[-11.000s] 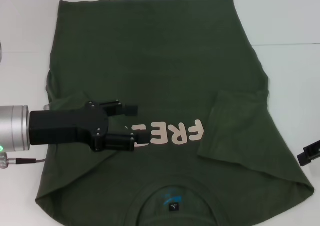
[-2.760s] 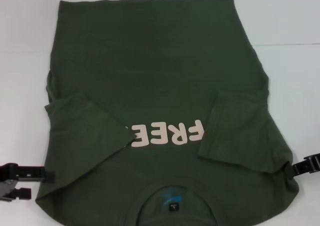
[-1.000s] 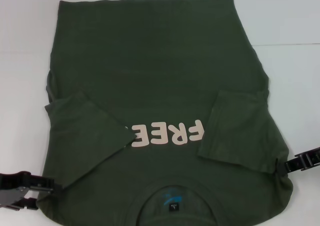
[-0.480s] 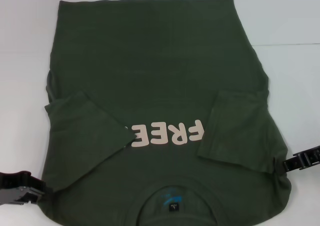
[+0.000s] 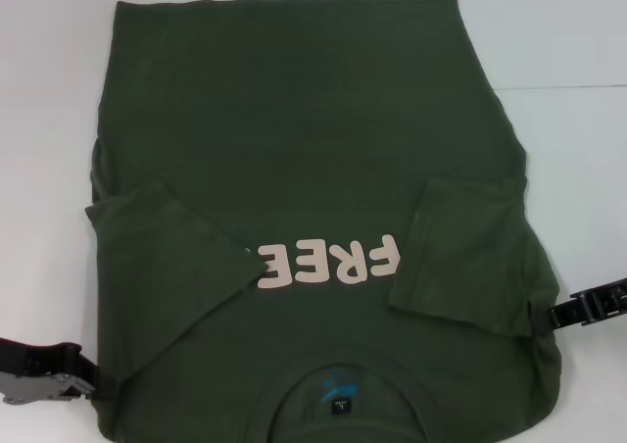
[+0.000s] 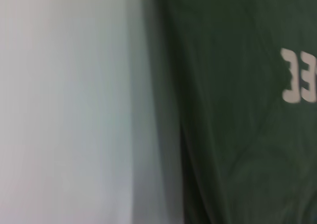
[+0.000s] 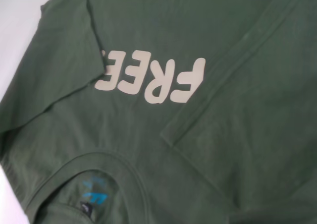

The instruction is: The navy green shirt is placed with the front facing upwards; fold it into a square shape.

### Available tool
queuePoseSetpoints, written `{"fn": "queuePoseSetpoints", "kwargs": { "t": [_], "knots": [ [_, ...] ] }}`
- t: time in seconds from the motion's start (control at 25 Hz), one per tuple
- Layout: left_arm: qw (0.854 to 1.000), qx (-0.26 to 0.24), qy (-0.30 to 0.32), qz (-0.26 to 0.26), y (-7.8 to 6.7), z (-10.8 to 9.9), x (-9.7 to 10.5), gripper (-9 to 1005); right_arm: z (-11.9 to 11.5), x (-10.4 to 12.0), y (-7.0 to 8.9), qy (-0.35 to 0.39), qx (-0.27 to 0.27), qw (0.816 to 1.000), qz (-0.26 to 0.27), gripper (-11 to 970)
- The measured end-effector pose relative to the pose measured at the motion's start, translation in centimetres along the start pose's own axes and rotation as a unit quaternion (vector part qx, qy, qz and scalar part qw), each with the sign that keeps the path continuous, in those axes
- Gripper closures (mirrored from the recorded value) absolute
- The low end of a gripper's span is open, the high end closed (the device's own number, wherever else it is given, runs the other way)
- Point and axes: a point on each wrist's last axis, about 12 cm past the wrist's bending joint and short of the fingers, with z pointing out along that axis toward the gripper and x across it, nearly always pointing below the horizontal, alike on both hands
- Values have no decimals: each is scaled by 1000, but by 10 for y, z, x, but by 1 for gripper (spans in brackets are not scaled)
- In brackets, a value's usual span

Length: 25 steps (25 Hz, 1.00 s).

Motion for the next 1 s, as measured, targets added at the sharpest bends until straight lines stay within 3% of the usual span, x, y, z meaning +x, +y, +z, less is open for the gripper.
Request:
{"fn": "queuePoseSetpoints", "kwargs": {
  "t": [0.32,0.64,0.76,1.0],
  "knots": [
    [996,25,-33,83,10,0,11,982,6,27,-7,-39,-51,998,-23,925],
    [977,55,-98,181,31,-2,33,980,14,73,-21,-131,-83,986,-61,925],
    [973,56,-99,200,34,2,38,979,15,88,-24,-168,-88,979,-70,927],
    [972,61,-100,203,34,5,39,978,11,93,-26,-192,-93,974,-74,934]
  ]
}}
